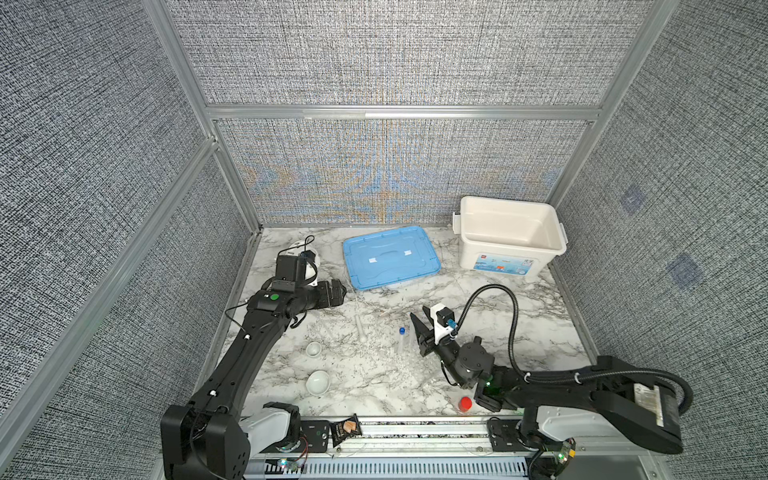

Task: Organize the chemistry lab equipment
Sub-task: 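Lower the blue-capped tube into a rack hole beside the first tube, then open the right gripper and raise it away from the rack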

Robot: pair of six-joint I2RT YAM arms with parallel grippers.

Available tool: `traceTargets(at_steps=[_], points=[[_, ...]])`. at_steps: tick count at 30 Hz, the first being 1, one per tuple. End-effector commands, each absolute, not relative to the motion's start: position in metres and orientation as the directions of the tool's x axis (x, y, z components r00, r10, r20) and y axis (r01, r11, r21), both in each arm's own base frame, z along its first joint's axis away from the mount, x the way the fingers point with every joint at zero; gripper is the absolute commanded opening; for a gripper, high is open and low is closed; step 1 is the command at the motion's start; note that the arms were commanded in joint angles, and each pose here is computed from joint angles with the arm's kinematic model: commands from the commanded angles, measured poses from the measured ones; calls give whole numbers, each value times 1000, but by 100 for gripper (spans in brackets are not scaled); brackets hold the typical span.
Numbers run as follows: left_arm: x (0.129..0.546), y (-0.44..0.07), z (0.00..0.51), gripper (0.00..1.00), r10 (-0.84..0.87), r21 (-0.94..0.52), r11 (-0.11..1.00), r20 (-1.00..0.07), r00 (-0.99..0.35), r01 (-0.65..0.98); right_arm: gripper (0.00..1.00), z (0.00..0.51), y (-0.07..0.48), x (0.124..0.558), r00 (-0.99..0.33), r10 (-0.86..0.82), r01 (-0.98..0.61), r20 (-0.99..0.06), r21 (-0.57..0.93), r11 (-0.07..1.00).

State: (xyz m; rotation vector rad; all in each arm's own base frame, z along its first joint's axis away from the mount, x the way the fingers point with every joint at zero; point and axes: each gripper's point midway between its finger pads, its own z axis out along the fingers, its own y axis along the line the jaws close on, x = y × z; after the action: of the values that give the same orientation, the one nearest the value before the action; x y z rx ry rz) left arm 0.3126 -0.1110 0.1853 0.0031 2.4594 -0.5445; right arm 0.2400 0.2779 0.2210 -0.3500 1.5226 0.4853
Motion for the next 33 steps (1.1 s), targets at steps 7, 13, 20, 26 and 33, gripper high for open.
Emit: traceTargets(at_steps=[7, 13, 20, 26, 33], points=[[324, -112, 196, 98, -126, -374, 915, -620, -774, 150, 67, 209, 248, 217, -346, -71, -492, -936, 116, 863], [336, -120, 201, 98, -147, -411, 897, -626, -766, 163, 86, 168, 218, 180, -540, -238, -527, -807, 104, 844], [343, -122, 205, 98, -158, -417, 892, -645, -748, 171, 88, 160, 221, 179, -697, -255, -472, -671, 161, 867], [345, -120, 200, 98, -164, -414, 897, -638, -752, 156, 76, 218, 236, 221, -890, 49, -203, -453, 490, 848], [342, -114, 200, 99, -165, -392, 911, -630, -759, 127, 50, 219, 255, 259, -945, -29, -200, -327, 503, 841]])
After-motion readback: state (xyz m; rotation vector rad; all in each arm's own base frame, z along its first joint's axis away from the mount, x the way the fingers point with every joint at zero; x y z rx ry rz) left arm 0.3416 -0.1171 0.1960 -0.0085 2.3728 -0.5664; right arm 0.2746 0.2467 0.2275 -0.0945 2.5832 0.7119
